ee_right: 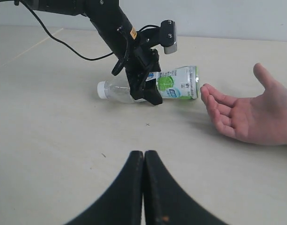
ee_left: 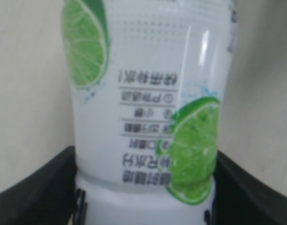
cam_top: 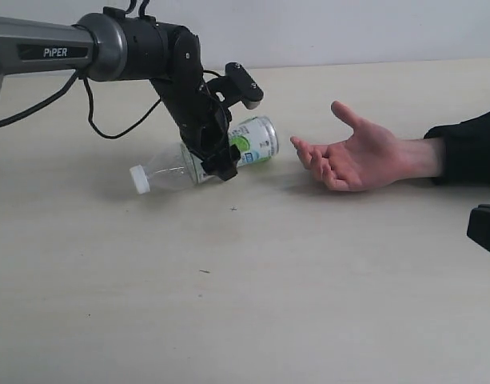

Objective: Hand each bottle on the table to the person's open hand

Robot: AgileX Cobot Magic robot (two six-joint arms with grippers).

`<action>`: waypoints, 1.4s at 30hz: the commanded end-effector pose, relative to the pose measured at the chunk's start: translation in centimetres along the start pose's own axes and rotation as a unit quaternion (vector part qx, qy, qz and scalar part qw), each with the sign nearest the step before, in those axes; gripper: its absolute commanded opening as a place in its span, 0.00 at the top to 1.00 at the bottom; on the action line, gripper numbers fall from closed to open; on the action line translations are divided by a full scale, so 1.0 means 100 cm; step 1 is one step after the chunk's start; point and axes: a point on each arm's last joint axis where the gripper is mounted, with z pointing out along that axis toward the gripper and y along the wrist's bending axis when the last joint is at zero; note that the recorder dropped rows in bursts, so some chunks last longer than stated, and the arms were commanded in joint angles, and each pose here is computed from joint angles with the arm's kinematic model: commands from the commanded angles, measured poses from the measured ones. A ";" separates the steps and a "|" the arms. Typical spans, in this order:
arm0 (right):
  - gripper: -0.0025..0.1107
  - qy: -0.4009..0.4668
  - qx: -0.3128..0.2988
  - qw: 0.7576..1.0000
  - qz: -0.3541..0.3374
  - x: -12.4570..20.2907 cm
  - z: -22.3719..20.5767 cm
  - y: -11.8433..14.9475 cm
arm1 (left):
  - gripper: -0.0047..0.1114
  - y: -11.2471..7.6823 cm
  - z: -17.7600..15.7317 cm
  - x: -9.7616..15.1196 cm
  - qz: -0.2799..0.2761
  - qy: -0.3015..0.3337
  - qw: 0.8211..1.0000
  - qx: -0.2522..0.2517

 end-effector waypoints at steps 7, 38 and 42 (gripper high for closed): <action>0.98 -0.004 0.006 1.000 -0.003 0.000 0.000 -0.001 | 0.58 -0.001 -0.004 0.000 -0.003 0.008 1.000 0.008; 0.98 -0.004 0.006 1.000 -0.003 0.000 0.000 -0.001 | 0.96 -0.142 -0.120 -0.117 0.624 -0.120 0.733 -0.243; 0.98 -0.004 0.006 1.000 -0.003 0.000 0.000 -0.001 | 0.96 -0.155 -0.096 -0.123 0.637 -0.137 0.718 -0.244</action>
